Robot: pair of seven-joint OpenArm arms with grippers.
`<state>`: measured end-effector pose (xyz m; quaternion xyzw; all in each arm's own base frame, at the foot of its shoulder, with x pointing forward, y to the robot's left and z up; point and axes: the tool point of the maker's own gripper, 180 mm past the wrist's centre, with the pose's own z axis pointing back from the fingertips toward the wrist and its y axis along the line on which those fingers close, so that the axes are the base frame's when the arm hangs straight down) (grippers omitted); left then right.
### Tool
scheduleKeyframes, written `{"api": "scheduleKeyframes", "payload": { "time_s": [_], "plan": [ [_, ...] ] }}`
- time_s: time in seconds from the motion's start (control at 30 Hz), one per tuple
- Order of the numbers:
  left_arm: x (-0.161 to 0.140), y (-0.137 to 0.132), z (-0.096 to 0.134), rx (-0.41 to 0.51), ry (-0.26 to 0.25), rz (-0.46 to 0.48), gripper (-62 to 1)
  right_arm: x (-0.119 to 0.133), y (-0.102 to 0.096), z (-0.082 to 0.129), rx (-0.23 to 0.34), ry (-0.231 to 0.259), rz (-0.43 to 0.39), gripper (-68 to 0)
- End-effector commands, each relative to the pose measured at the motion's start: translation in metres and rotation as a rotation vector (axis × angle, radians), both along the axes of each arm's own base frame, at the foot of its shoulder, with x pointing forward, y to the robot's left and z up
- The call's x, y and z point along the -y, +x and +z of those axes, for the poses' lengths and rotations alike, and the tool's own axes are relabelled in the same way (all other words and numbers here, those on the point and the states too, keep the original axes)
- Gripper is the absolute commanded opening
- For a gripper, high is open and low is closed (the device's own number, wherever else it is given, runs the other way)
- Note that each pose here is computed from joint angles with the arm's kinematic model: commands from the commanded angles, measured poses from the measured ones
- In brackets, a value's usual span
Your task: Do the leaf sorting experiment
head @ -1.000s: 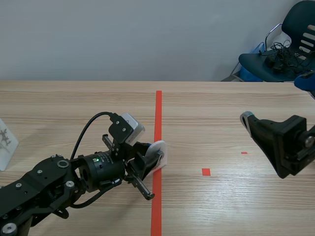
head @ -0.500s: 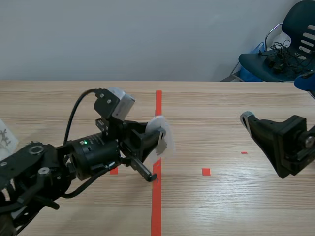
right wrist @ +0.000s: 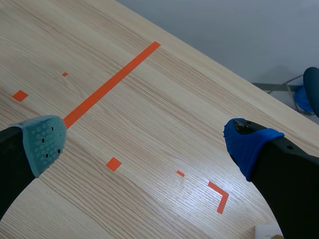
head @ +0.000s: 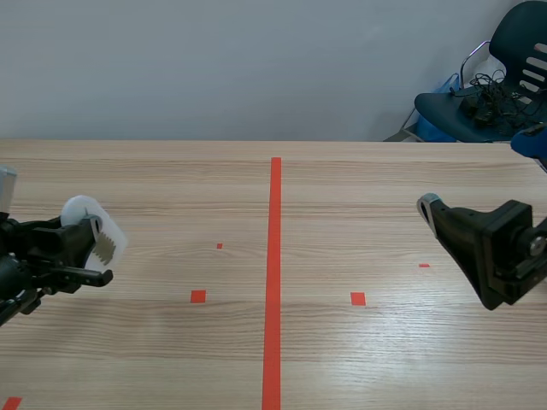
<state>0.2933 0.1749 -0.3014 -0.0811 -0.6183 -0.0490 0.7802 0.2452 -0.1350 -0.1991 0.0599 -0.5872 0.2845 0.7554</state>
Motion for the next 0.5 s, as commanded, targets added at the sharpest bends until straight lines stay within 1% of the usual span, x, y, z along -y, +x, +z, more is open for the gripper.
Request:
{"api": "scheduleKeyframes", "payload": {
  "time_s": [0.0,0.1,0.3,0.4,0.47],
  "plan": [
    [-0.006,0.010,0.010,0.044,-0.001,0.034,-55.4,0.000,0.004,0.011,0.039,-0.004,0.006,0.4],
    [-0.029,0.015,0.005,0.038,0.017,0.134,-55.4,0.000,0.004,0.011,0.039,-0.003,0.006,0.4],
    [-0.045,0.028,-0.015,0.003,0.006,0.183,-55.4,0.000,0.004,0.011,0.037,-0.004,0.006,0.4],
    [-0.053,0.035,-0.018,0.017,0.005,0.205,-55.4,0.000,0.003,0.010,0.032,-0.007,0.004,0.4],
    [-0.063,0.037,-0.022,0.007,0.015,0.241,-55.4,0.000,0.003,0.009,0.031,-0.008,0.004,0.4]
  ]
}}
